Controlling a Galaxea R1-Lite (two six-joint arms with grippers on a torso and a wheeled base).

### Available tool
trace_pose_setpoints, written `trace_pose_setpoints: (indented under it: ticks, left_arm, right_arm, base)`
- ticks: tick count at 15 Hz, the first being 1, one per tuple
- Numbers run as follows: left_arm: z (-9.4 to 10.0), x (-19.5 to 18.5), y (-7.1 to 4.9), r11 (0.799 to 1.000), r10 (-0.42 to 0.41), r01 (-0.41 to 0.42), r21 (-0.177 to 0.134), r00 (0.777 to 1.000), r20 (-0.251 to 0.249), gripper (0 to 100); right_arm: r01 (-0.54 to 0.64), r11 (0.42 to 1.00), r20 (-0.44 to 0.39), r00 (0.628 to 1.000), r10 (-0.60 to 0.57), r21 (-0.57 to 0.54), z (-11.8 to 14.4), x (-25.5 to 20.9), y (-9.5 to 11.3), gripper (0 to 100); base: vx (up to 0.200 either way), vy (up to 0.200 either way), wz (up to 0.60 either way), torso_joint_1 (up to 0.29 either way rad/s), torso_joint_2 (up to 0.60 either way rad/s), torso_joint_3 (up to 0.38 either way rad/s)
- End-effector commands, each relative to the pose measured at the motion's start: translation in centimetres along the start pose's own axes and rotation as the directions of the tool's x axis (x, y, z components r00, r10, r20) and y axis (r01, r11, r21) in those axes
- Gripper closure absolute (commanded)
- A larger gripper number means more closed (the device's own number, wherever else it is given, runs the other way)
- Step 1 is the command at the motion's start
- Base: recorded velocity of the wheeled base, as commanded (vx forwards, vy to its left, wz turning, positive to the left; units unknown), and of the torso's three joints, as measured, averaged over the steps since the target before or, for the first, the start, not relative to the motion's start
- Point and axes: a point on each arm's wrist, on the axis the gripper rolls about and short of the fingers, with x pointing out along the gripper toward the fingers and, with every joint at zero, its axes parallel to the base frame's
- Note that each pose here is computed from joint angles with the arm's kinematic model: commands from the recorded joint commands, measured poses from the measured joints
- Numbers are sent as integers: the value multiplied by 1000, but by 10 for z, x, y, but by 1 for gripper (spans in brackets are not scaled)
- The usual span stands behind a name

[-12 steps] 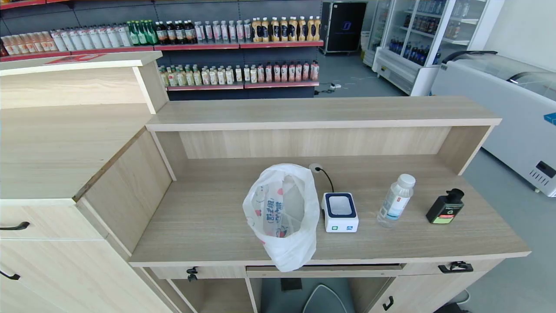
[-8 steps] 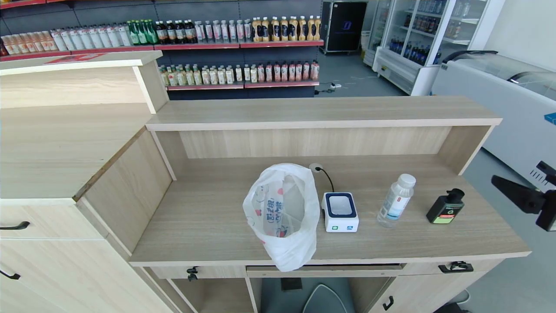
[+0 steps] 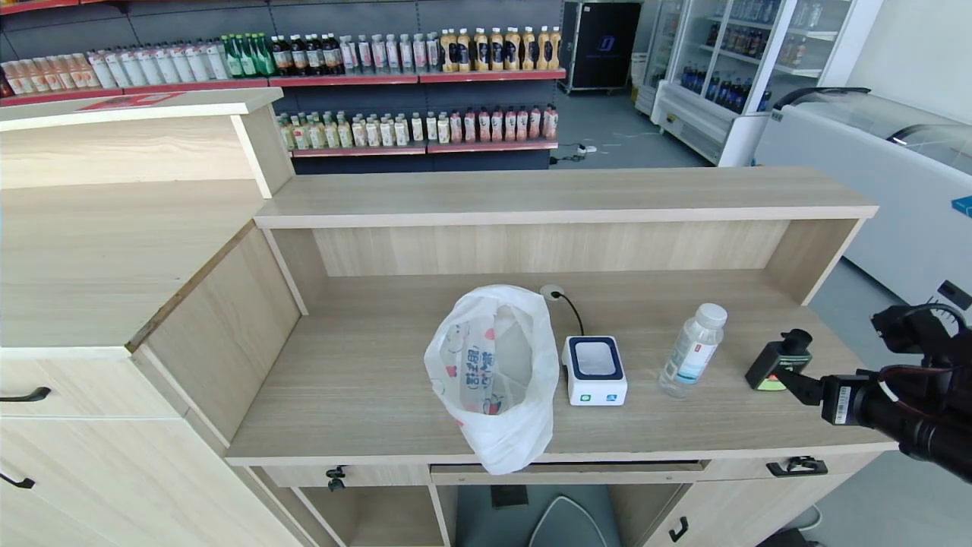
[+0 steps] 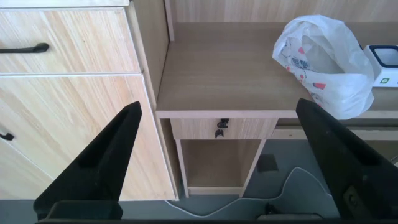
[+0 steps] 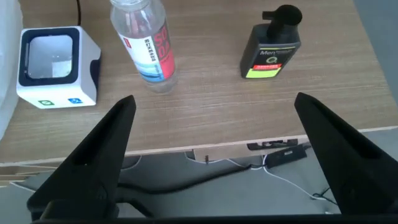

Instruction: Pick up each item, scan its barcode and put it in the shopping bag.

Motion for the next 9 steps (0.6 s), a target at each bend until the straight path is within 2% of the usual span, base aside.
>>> trace_pose_setpoints:
  ticks: [1, 9]
  left_arm:
    - [0, 0, 0, 1000, 0, 0, 0, 1000, 1, 0]
    - [0, 0, 0, 1000, 0, 0, 0, 1000, 1, 0]
  right_arm:
    - [-43, 998, -59, 997, 40, -43, -26, 39, -4, 0]
    - [-178, 975, 76, 979, 189, -132, -32, 88, 7, 0]
  base:
    - [0, 0, 0, 0, 0, 0]
    - [0, 0, 0, 0, 0, 0]
